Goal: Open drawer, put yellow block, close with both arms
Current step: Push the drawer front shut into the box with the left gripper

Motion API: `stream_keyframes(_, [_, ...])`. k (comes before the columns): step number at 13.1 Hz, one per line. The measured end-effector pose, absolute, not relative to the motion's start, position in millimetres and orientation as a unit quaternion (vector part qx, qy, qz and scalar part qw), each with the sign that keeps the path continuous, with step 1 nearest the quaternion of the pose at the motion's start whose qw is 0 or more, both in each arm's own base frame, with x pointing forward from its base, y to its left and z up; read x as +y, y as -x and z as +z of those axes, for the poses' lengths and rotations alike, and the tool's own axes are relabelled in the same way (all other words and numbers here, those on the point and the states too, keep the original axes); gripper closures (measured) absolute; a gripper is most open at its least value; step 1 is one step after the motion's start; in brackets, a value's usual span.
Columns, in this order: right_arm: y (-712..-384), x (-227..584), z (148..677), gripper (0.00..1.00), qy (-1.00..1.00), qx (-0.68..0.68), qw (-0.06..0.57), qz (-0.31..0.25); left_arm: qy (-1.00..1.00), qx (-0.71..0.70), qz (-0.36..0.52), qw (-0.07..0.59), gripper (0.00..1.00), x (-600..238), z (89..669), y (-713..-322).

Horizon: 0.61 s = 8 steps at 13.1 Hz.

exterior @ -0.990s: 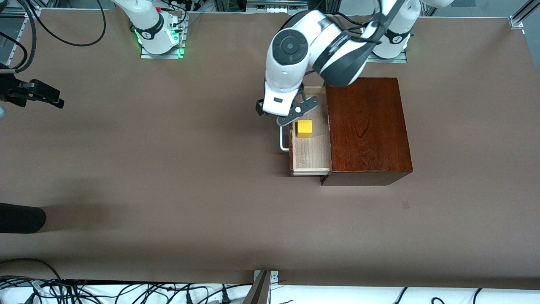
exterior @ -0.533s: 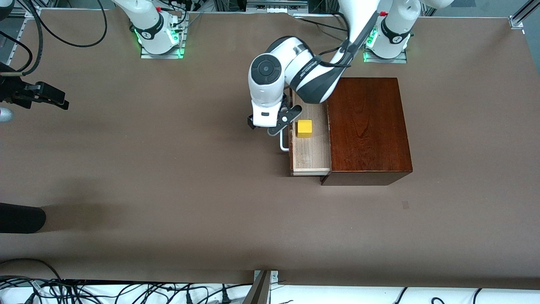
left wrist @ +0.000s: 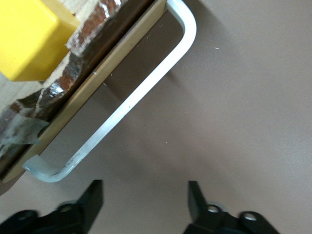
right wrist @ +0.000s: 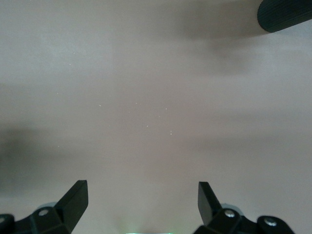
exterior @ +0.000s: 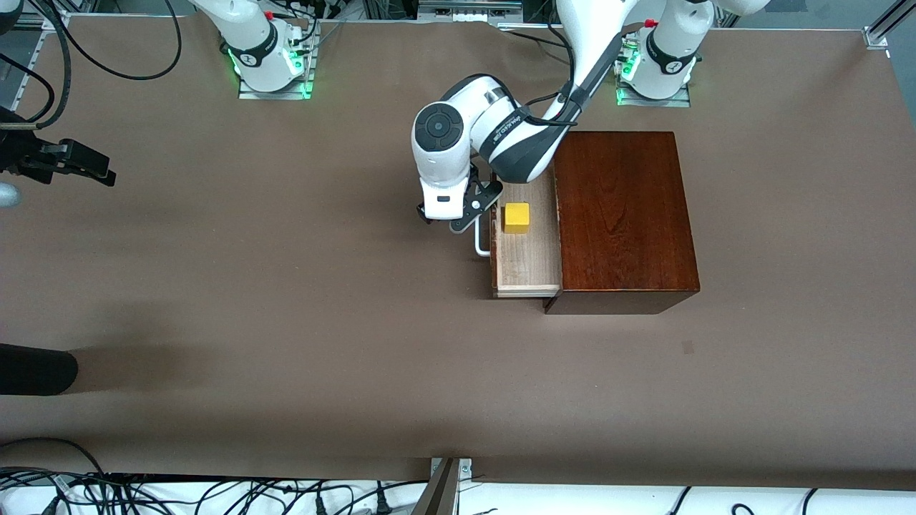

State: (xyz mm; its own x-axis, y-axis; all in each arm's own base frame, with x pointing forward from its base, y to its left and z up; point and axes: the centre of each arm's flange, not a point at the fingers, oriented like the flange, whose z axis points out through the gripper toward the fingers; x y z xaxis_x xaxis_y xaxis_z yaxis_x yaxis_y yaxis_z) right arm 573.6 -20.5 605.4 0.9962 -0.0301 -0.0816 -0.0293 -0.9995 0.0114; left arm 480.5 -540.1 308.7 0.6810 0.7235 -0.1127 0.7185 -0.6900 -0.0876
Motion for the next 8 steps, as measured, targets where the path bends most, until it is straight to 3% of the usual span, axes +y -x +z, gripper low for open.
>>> stream_keyframes(6, [-574, -21, 605, 0.0, -0.999, -0.015, 0.005, -0.041, 0.918, -0.394, 0.049, 0.026, 0.92, -531, 306, -491])
stream_keyframes(7, [-574, -21, 605, 0.0, -0.999, -0.016, 0.005, -0.041, 0.916, -0.397, 0.047, 0.027, 0.99, -528, 305, -495])
stream_keyframes(8, [-574, -21, 605, 0.0, -0.999, -0.016, 0.005, -0.041, 0.915, -0.4, 0.047, 0.028, 0.99, -524, 303, -499])
